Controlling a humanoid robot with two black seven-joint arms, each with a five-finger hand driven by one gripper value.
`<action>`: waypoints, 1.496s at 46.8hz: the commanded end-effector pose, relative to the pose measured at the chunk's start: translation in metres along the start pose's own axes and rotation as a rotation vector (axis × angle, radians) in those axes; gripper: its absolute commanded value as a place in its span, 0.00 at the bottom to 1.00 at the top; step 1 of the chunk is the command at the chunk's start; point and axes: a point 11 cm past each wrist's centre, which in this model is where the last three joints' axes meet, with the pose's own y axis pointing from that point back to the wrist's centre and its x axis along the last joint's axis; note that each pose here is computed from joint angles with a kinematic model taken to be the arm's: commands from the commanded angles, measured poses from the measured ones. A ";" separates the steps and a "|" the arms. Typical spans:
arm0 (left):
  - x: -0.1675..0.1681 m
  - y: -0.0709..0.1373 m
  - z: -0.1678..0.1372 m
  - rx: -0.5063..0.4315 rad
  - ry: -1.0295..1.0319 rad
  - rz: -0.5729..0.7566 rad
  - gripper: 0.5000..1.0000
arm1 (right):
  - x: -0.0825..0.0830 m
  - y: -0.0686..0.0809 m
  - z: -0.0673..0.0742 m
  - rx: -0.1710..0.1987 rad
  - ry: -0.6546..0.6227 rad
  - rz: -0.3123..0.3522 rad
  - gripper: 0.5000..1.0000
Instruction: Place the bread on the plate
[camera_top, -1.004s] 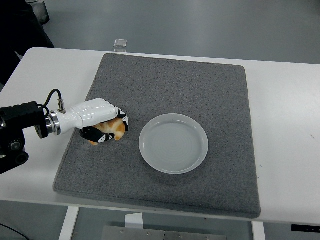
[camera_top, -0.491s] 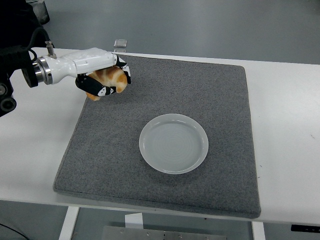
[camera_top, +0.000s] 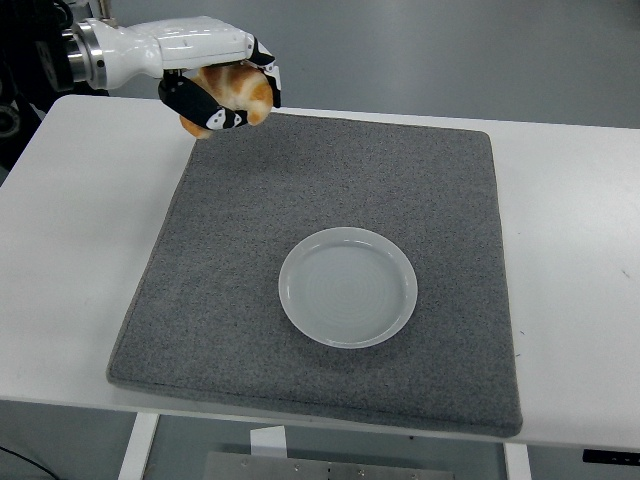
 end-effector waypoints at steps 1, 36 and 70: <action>0.000 -0.015 0.017 -0.055 0.002 -0.015 0.00 | 0.000 0.000 0.000 0.000 0.000 0.000 0.90; -0.028 -0.058 0.066 -0.202 -0.001 -0.144 0.00 | 0.000 0.000 0.000 0.000 0.000 0.001 0.90; -0.155 -0.092 0.068 -0.188 -0.070 -0.262 0.00 | 0.000 0.000 0.000 0.000 0.000 0.000 0.90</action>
